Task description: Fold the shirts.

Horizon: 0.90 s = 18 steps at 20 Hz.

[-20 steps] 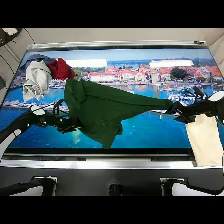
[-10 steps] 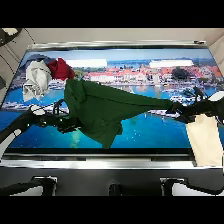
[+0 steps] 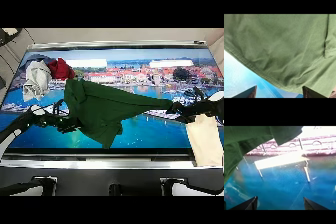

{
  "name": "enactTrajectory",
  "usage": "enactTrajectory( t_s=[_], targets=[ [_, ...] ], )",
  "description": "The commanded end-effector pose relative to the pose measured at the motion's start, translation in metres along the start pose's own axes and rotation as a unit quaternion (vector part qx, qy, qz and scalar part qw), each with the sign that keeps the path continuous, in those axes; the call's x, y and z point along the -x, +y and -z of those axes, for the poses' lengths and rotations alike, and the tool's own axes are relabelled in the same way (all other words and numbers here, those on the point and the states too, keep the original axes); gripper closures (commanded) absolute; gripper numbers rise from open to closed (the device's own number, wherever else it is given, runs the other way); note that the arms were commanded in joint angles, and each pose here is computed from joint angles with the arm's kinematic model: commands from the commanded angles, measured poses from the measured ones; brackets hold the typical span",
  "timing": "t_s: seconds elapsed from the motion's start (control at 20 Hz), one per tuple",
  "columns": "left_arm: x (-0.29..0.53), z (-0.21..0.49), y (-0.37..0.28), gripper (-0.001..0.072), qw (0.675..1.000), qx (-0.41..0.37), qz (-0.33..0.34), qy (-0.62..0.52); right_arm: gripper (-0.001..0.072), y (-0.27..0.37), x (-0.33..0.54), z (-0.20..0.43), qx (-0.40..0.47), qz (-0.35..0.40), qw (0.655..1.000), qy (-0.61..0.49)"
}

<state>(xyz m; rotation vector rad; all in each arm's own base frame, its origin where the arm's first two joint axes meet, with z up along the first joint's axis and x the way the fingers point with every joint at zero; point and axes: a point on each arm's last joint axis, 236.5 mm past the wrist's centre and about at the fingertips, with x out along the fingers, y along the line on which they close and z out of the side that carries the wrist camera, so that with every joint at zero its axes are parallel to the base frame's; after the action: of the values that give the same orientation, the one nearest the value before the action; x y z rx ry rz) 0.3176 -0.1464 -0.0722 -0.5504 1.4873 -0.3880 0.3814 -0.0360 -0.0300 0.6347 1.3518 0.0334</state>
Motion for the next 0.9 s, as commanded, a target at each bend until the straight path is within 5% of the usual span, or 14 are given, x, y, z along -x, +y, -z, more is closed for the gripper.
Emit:
enactTrajectory(
  t_s=[0.0,0.85],
  targets=[
    [0.0004,-0.0006,-0.0002,-0.0013,1.000,0.000,0.000,-0.001,0.0040,-0.0001,0.0002,0.0000,0.000,0.000,1.000,0.000],
    [0.0004,0.0018,-0.0006,-0.0013,1.000,-0.001,0.001,0.004,0.0040,-0.0002,0.0002,-0.0011,0.000,0.000,1.000,-0.002]
  ],
)
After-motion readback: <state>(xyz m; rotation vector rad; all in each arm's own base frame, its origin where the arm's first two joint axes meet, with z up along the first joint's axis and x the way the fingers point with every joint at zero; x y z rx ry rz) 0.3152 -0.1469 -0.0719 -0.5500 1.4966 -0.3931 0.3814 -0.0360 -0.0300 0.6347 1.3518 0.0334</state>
